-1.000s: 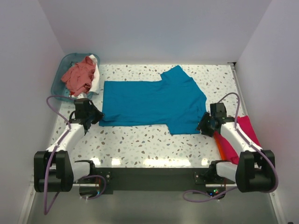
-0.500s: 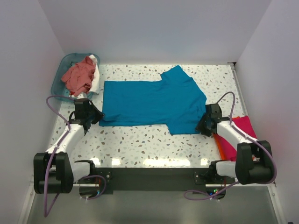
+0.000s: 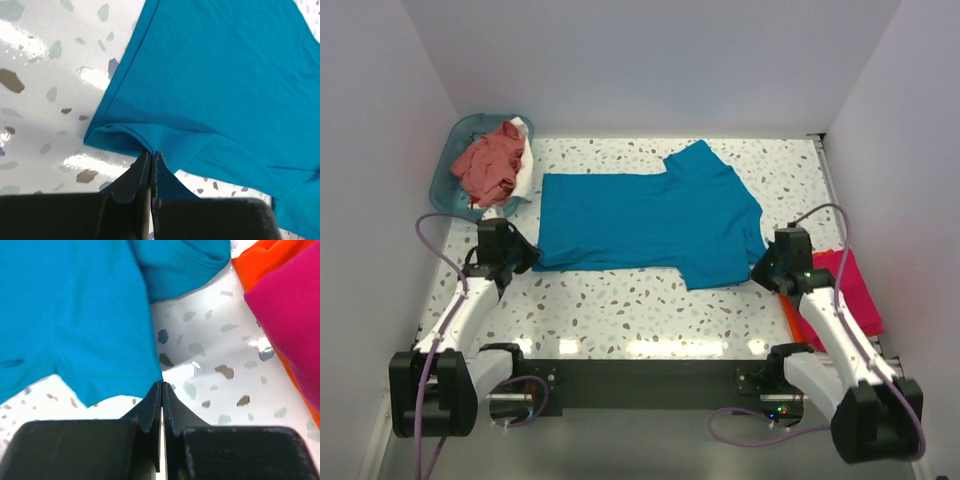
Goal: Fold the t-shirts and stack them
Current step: Flatten the tshirt out
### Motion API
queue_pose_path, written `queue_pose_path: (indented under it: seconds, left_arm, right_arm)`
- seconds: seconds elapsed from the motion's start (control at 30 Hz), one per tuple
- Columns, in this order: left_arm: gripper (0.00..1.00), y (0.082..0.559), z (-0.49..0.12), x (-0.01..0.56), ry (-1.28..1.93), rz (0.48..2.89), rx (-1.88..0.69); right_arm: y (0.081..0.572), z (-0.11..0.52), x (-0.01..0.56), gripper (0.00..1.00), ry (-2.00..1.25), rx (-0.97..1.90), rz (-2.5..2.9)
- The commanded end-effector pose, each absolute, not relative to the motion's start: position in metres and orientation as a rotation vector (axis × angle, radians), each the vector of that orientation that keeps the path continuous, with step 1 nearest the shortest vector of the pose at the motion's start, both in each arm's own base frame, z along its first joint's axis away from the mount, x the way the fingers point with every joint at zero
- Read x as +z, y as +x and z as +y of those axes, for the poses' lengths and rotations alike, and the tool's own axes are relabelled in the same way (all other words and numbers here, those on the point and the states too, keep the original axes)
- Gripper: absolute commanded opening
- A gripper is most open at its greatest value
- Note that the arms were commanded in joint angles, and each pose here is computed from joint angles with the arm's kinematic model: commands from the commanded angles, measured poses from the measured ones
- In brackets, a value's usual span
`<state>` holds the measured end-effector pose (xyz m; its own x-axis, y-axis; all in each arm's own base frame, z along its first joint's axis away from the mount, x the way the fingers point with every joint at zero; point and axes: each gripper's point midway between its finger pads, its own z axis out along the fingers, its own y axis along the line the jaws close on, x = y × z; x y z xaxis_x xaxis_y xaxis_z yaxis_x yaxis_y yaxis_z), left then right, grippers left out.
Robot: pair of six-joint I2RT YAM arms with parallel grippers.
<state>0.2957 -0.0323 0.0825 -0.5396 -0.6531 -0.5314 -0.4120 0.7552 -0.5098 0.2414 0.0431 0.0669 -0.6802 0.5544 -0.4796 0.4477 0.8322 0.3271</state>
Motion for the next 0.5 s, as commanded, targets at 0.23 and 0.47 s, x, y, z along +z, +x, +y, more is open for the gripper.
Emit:
queue_pose_path:
  seconds: [0.23,0.47]
  left_arm:
    - [0.0,0.254,-0.024,0.083,-0.908,2.21,-0.364]
    - [0.0,0.238,-0.018,0.088,-0.968,2.212,-0.318]
  right_arm:
    - [0.172,0.058,0.124,0.0,0.729,0.456,2.35]
    - [0.157,0.058,0.187,0.0,0.701,0.521,2.222]
